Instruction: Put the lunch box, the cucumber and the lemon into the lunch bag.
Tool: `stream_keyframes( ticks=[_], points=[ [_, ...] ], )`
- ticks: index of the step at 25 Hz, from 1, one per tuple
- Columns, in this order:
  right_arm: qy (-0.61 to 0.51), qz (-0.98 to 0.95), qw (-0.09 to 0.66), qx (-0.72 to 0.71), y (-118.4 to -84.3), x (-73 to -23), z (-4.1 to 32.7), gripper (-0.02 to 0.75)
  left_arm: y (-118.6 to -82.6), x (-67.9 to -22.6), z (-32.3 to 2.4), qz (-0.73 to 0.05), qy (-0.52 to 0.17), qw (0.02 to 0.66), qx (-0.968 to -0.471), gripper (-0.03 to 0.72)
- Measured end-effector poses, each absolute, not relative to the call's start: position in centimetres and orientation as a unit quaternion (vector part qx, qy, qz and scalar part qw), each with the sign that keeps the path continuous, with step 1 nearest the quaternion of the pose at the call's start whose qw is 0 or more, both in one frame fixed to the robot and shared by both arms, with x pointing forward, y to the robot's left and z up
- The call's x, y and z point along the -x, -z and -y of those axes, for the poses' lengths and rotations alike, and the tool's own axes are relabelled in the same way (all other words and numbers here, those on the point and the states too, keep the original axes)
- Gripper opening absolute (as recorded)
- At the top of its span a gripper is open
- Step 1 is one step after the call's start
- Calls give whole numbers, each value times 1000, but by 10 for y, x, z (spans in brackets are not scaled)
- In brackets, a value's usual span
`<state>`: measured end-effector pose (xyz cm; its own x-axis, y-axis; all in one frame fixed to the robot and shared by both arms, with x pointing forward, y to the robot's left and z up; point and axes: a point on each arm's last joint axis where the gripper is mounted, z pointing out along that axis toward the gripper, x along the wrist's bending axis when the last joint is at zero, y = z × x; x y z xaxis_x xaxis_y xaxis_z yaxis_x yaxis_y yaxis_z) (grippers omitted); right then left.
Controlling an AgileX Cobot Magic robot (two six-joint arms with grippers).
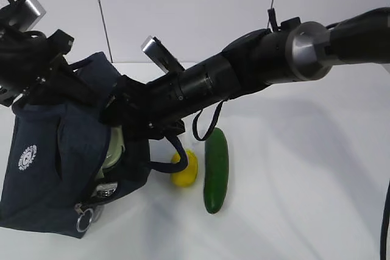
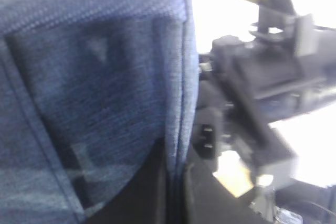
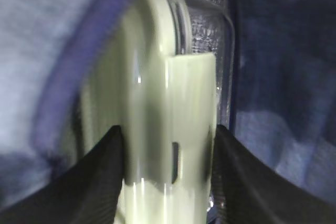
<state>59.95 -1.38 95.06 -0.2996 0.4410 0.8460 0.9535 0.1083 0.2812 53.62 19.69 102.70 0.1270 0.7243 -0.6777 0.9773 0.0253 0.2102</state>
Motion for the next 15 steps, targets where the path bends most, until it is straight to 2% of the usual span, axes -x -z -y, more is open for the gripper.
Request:
stream_keyframes(
  ticks=[15],
  points=[
    [444, 685, 301, 492, -952, -597, 10, 354, -1041, -536, -190, -609, 217, 352, -677, -3]
  ],
)
